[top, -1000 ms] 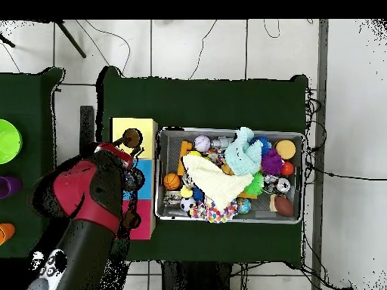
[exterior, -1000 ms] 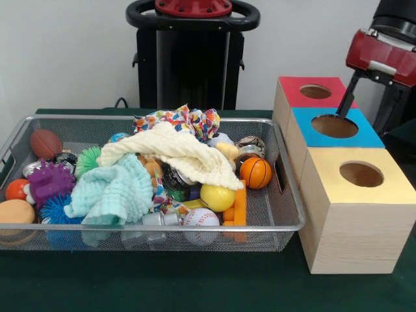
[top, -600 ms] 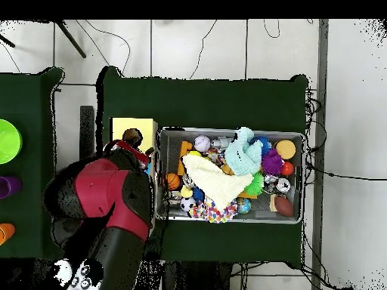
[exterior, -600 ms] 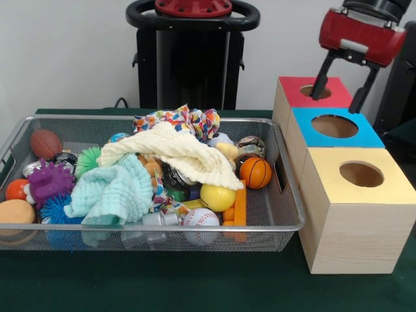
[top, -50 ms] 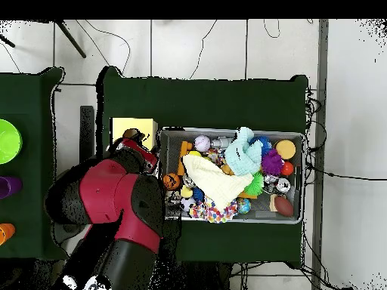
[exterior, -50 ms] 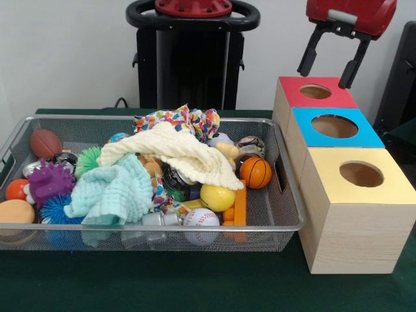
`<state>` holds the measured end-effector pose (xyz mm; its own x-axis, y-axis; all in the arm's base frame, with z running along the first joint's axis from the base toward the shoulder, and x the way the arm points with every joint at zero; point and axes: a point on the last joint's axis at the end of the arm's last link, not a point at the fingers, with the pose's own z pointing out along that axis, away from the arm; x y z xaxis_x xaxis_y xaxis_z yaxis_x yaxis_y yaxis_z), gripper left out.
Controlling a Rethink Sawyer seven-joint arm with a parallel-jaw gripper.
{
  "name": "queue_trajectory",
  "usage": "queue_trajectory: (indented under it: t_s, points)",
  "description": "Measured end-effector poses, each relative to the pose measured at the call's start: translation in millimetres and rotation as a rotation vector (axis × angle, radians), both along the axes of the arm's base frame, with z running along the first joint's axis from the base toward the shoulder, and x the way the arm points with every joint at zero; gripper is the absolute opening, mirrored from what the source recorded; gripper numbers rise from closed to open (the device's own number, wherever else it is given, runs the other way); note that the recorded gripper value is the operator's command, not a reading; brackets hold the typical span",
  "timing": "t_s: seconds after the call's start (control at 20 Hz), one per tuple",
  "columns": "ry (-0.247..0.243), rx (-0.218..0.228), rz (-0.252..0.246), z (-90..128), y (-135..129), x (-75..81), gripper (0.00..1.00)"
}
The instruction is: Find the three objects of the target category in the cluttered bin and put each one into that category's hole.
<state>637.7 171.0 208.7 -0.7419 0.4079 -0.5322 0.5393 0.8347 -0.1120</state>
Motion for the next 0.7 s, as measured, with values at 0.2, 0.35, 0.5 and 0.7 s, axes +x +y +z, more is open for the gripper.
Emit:
queue_trajectory:
  t_s: [0.2,0.35,0.5,0.7]
  points:
    - [0.003,-0.019,0.017,1,-3,-2.7,1.00]
    - [0.010,-0.038,0.030,1,-9,-6.3,1.00]
    - [0.021,-0.048,0.032,-2,-15,-9.6,1.00]
    - [0.050,-0.058,0.025,-13,-33,-14.9,1.00]
